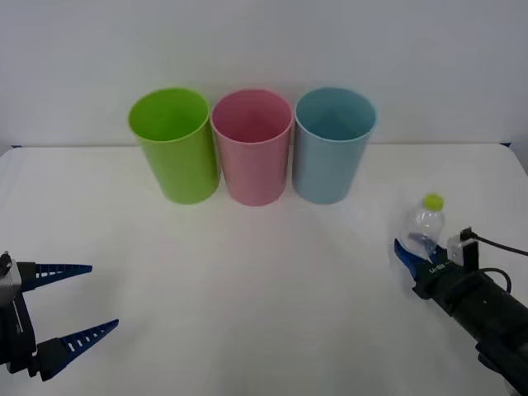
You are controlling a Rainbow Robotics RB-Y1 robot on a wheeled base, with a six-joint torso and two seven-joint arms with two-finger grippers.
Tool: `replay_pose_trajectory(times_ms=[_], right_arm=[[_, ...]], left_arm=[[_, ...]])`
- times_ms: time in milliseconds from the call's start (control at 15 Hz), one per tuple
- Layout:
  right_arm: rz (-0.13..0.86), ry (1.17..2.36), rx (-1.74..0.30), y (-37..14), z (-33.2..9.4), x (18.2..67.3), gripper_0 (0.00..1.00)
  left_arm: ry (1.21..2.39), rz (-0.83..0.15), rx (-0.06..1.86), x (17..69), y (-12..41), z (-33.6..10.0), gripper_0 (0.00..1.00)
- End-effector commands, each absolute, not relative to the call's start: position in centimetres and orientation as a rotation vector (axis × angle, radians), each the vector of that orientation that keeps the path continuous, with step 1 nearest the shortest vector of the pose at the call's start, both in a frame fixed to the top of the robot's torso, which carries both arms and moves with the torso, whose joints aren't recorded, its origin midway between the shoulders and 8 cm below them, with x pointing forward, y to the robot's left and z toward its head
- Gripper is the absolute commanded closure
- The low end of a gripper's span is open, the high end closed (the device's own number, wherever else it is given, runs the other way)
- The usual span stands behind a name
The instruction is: Grasp the object on the table and drop it into the matching bin: aluminum can to the light blue bin, PET bottle to the pink bin.
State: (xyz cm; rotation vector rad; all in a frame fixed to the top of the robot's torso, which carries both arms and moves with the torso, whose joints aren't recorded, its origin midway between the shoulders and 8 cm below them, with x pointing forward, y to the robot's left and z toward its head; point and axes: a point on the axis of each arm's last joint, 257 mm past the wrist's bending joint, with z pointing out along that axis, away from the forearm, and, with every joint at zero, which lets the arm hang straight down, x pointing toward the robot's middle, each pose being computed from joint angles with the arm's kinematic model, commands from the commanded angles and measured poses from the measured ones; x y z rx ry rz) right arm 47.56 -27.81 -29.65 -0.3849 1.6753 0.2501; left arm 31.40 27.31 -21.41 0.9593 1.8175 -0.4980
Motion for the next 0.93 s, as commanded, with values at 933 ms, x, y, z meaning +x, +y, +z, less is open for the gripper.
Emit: replay_pose_trajectory(times_ms=[933], right_arm=[[0.332, 1.44, -0.459, -25.8, -17.5, 41.3, 1.0]], left_arm=[[1.818, -0.498, 0.959, 31.4, 27.3, -21.4, 0.0]])
